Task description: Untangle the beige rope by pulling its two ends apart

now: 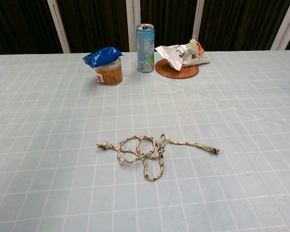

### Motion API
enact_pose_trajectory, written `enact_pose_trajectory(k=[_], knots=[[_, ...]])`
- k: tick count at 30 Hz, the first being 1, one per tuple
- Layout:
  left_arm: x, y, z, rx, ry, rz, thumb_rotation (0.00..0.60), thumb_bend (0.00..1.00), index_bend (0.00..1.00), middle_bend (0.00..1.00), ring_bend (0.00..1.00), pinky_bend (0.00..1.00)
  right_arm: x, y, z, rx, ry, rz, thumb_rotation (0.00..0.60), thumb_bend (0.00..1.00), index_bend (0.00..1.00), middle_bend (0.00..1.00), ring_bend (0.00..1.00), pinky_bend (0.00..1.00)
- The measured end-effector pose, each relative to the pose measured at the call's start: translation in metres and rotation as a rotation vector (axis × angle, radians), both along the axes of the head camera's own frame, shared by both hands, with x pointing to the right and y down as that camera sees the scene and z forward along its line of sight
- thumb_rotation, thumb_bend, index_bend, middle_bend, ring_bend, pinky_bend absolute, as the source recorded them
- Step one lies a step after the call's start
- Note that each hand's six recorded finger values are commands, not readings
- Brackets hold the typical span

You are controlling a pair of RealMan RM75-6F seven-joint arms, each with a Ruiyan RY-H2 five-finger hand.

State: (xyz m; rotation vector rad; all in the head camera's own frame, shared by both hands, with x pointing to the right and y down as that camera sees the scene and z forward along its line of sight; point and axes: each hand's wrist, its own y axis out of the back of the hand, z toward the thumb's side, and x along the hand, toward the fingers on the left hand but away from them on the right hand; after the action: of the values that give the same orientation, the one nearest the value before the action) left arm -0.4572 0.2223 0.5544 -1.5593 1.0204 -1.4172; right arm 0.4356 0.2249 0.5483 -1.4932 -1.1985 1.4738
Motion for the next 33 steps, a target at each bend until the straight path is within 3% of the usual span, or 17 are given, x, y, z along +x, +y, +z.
enact_pose_trajectory(k=[10,22,24,27,29,33], knots=[[0.000,0.000,-0.001,0.005,0.005,-0.001,0.600,0.07,0.00,0.00,0.00,0.00,-0.006,0.003,0.000,-0.015,-0.022,-0.010,0.600,0.43,0.00,0.00,0.00,0.00],[0.001,-0.002,-0.001,0.011,0.014,-0.005,0.600,0.07,0.00,0.00,0.00,0.00,-0.045,-0.006,0.006,-0.057,-0.197,-0.077,0.600,0.43,0.00,0.00,0.00,0.00],[0.001,-0.002,-0.001,0.015,0.015,-0.006,0.600,0.07,0.00,0.00,0.00,0.00,-0.055,-0.011,0.010,-0.072,-0.227,-0.092,0.600,0.43,0.04,0.00,0.00,0.00],[0.001,-0.002,0.000,0.014,0.012,-0.007,0.600,0.07,0.00,0.00,0.00,0.00,-0.073,-0.019,0.016,-0.093,-0.270,-0.118,0.600,0.43,0.24,0.05,0.00,0.00],[0.001,-0.002,0.000,0.012,0.010,-0.005,0.600,0.07,0.00,0.00,0.00,0.00,-0.088,-0.025,0.021,-0.111,-0.309,-0.129,0.600,0.43,0.31,0.09,0.00,0.00],[0.002,-0.002,0.000,0.011,0.007,0.000,0.600,0.07,0.00,0.00,0.00,0.00,-0.117,-0.033,0.034,-0.145,-0.378,-0.130,0.600,0.43,0.38,0.12,0.00,0.00]])
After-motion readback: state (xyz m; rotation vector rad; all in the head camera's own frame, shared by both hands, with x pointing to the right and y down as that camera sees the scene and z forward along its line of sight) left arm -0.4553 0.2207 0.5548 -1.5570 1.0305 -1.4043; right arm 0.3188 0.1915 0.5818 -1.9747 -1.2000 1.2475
